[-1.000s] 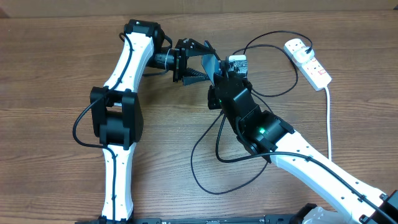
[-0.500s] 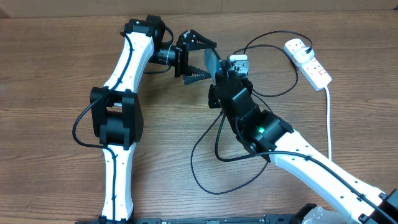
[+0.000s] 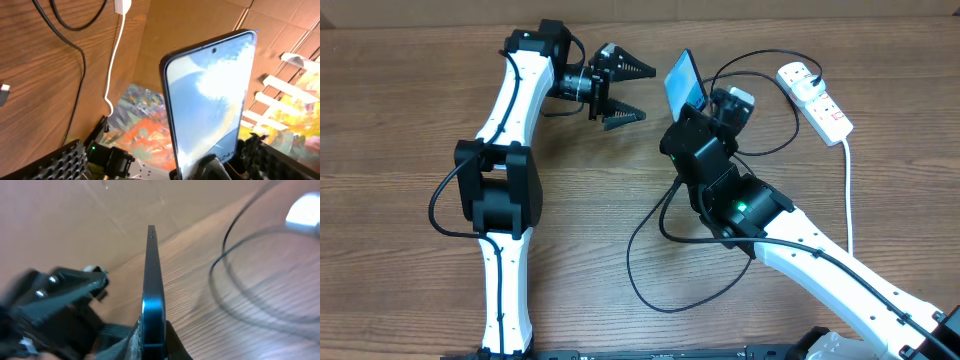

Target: Plug charger to phone and switch on socket

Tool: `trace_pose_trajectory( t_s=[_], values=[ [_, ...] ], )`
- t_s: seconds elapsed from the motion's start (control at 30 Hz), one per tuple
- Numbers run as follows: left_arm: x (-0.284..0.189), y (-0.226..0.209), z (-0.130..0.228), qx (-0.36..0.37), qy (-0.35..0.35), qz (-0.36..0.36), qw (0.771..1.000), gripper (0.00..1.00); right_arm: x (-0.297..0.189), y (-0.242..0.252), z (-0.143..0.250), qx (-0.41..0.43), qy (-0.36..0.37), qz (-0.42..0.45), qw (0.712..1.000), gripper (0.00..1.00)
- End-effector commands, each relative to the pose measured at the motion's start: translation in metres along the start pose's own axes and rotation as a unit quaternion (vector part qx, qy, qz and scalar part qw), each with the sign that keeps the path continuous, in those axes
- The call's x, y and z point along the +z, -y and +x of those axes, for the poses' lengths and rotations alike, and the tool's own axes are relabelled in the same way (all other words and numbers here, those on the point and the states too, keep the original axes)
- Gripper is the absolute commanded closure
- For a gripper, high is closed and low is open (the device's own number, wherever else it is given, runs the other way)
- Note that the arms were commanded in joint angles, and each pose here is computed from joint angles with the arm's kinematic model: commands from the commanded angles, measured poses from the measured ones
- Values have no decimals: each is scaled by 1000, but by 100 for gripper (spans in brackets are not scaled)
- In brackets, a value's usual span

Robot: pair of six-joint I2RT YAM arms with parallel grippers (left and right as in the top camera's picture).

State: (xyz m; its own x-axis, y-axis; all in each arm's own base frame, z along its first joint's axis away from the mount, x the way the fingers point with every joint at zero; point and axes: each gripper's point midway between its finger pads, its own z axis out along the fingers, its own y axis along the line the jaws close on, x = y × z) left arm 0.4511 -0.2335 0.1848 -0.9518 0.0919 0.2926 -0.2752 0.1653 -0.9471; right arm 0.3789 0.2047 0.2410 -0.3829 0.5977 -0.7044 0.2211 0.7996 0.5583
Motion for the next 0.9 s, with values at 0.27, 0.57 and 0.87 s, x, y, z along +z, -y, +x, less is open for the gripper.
trace_pose_trajectory(
  t_s=[0.27, 0.57, 0.87],
  values=[
    [-1, 25, 5, -29, -23, 67, 997, 20, -14, -13, 3, 434, -51, -3, 900, 96],
    [0, 25, 5, -50, -25, 66, 996, 25, -15, -20, 10, 521, -77, -4, 850, 96],
    [4, 23, 6, -81, -29, 58, 995, 39, -15, -34, 1, 535, -76, -35, 841, 96]
  ],
)
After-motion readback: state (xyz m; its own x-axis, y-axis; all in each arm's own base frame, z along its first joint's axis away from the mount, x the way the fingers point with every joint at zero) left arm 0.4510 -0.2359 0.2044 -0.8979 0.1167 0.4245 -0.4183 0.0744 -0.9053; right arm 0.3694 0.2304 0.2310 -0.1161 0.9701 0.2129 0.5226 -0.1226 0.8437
